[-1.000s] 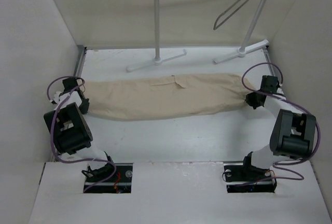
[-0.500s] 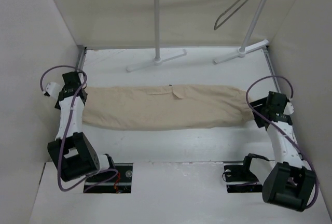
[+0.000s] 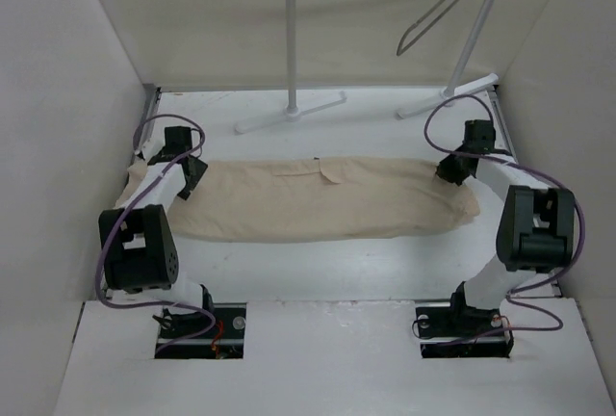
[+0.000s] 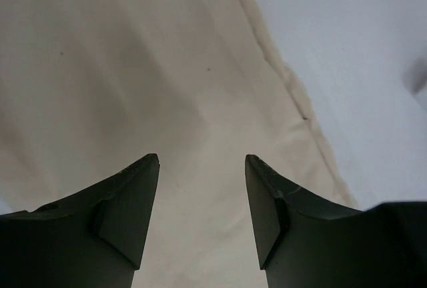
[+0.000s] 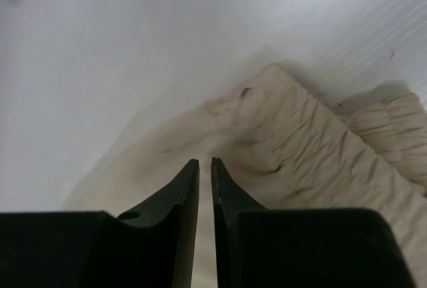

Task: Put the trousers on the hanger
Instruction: Fold the trousers at the center of the board.

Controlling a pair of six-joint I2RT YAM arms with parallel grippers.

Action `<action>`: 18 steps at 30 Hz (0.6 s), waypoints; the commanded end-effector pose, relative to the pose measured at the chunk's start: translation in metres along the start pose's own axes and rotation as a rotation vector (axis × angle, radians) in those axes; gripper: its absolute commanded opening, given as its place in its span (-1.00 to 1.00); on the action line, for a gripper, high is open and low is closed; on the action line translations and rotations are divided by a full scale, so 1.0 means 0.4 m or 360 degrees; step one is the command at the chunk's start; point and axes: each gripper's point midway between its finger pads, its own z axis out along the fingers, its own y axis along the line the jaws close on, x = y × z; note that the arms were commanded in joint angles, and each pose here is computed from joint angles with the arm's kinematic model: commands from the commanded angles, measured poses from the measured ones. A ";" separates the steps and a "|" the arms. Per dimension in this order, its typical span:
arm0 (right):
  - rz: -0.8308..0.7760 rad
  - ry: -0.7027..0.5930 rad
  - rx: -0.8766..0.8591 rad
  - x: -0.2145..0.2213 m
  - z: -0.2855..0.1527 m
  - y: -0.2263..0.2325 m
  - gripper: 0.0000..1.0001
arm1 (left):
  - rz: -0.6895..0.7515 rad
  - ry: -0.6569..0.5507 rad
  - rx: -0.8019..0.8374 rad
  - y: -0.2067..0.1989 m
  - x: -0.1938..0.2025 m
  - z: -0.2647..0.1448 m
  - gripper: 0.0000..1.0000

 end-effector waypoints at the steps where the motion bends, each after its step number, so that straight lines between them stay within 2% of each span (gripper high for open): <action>1: -0.0008 0.0093 -0.0038 0.020 0.055 0.021 -0.65 | -0.0130 -0.0008 -0.0020 0.020 -0.022 0.056 0.04; 5: 0.0104 0.0064 0.0081 0.006 0.081 -0.045 -0.76 | -0.0222 0.0004 -0.0168 0.118 -0.028 0.108 0.03; 10: 0.0172 -0.0064 0.0154 -0.066 0.048 -0.085 -0.71 | -0.0375 -0.0021 -0.0238 0.207 -0.034 0.101 0.02; 11: 0.0180 -0.0089 0.0127 -0.081 0.032 -0.076 -0.63 | -0.0401 -0.0037 -0.0216 0.204 -0.039 0.089 0.02; 12: 0.0187 -0.0114 0.0083 -0.096 0.011 -0.061 -0.47 | -0.0422 -0.0056 -0.0192 0.197 -0.046 0.076 0.02; 15: 0.0173 -0.0208 -0.0046 -0.119 -0.085 -0.030 0.10 | -0.0388 -0.0081 -0.0051 0.131 -0.046 0.022 0.02; 18: 0.0250 -0.0297 -0.0041 -0.095 -0.161 -0.091 0.36 | -0.0332 -0.0113 0.0072 0.076 -0.046 -0.034 0.02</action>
